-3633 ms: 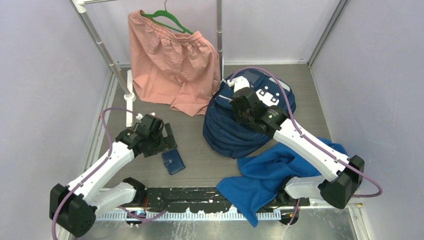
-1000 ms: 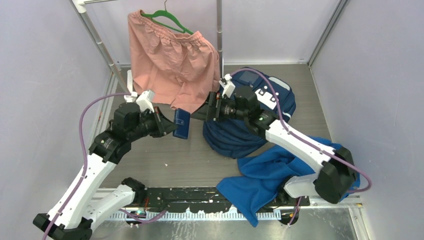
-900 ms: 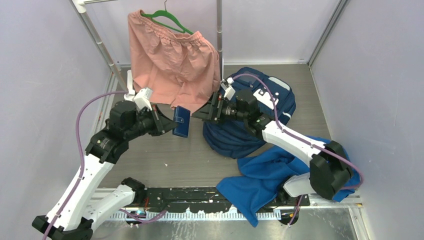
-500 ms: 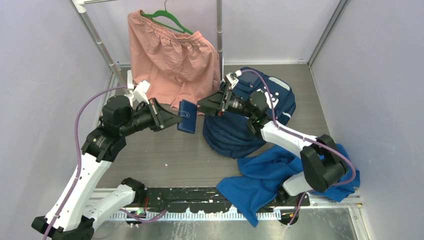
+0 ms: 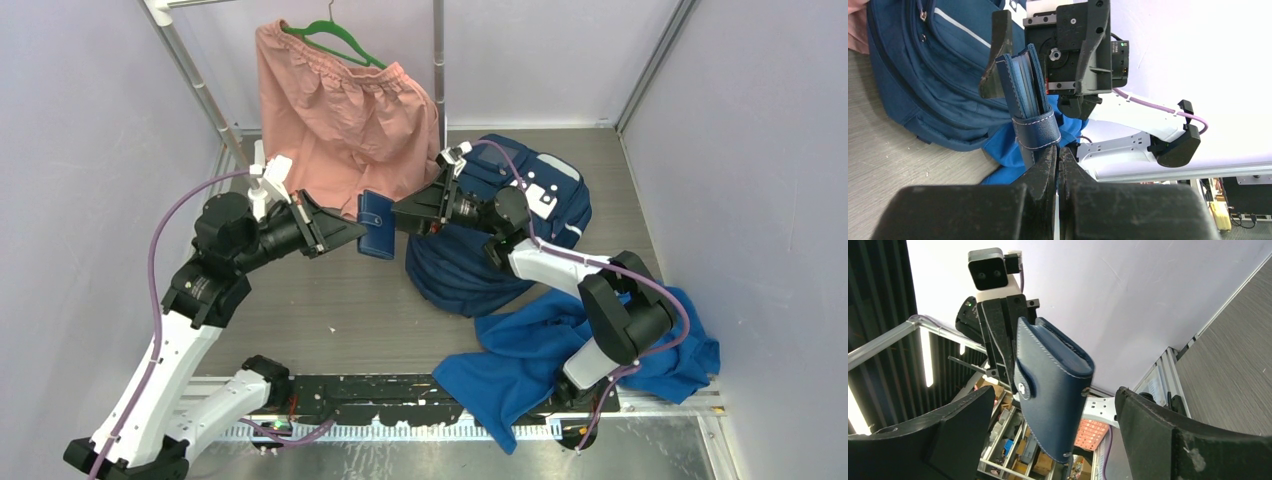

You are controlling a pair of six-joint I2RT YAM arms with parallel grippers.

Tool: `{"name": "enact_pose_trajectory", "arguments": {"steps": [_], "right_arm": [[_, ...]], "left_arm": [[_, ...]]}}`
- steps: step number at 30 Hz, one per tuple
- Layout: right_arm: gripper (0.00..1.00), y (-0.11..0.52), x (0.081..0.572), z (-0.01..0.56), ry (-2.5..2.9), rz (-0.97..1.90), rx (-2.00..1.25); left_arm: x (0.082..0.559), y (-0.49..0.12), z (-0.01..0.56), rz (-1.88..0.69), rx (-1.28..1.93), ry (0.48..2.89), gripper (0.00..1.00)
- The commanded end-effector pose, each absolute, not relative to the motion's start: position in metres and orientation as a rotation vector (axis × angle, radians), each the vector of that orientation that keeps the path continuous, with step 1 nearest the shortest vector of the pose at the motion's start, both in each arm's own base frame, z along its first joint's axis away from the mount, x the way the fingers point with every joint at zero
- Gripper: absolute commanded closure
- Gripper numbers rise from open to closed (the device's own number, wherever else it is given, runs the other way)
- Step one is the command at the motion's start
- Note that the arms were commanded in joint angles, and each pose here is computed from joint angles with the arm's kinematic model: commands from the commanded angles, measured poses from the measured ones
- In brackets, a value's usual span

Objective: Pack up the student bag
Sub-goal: Pick up the personal item from the center of the board.

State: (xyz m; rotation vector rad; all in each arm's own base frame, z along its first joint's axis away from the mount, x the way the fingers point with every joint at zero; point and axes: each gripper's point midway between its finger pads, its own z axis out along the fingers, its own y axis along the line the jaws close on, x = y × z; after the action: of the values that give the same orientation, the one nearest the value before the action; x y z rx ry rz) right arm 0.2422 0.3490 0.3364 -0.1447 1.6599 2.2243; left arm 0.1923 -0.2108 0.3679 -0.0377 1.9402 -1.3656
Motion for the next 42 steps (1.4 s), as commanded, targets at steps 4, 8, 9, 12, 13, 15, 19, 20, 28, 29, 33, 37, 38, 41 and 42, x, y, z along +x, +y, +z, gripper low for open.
{"name": "enact_pose_trajectory", "arguments": {"steps": [4,8,9,12,13,15,19,20,28,29,33,37,38,41,42], "right_arm": [[0.04,0.346,0.231,0.352,1.588,2.203,-0.250],[0.06,0.351,0.219,0.356,1.580,2.230,-0.320],[0.07,0.354,0.214,0.359,1.574,2.241,-0.352],[0.19,0.360,0.199,0.368,1.541,2.291,-0.441],[0.27,0.360,0.196,0.372,1.526,2.314,-0.449],[0.43,0.358,0.194,0.376,1.491,2.337,-0.456],[0.75,0.357,0.196,0.376,1.479,2.345,-0.438],[0.86,0.356,0.197,0.377,1.474,2.349,-0.432],[0.99,0.341,0.199,0.378,1.451,2.352,-0.415],[0.99,0.341,0.198,0.378,1.452,2.354,-0.424],[0.99,0.340,0.193,0.378,1.464,2.356,-0.459],[0.99,0.342,0.192,0.373,1.495,2.363,-0.471],[0.99,0.343,0.191,0.371,1.502,2.368,-0.472],[0.99,0.347,0.188,0.367,1.522,2.377,-0.481],[0.99,0.348,0.187,0.366,1.529,2.378,-0.487]], "left_arm": [[0.187,-0.207,0.405,-1.396,0.016,1.786,1.00],[0.189,-0.209,0.403,-1.407,0.013,1.786,1.00],[0.189,-0.210,0.402,-1.412,0.014,1.788,1.00],[0.191,-0.211,0.398,-1.416,0.007,1.799,1.00],[0.192,-0.211,0.397,-1.416,0.006,1.801,1.00],[0.192,-0.210,0.397,-1.412,0.004,1.800,1.00],[0.192,-0.210,0.396,-1.408,-0.003,1.804,1.00],[0.192,-0.209,0.396,-1.406,-0.005,1.805,1.00],[0.192,-0.195,0.389,-1.299,-0.026,1.828,0.00],[0.192,-0.195,0.386,-1.293,-0.019,1.838,0.00],[0.193,-0.203,0.376,-1.334,0.000,1.865,0.00],[0.196,-0.215,0.382,-1.442,0.023,1.824,0.00],[0.196,-0.218,0.383,-1.465,0.031,1.815,0.00],[0.200,-0.225,0.383,-1.516,0.046,1.807,0.02],[0.202,-0.226,0.382,-1.524,0.048,1.809,0.04]]}}
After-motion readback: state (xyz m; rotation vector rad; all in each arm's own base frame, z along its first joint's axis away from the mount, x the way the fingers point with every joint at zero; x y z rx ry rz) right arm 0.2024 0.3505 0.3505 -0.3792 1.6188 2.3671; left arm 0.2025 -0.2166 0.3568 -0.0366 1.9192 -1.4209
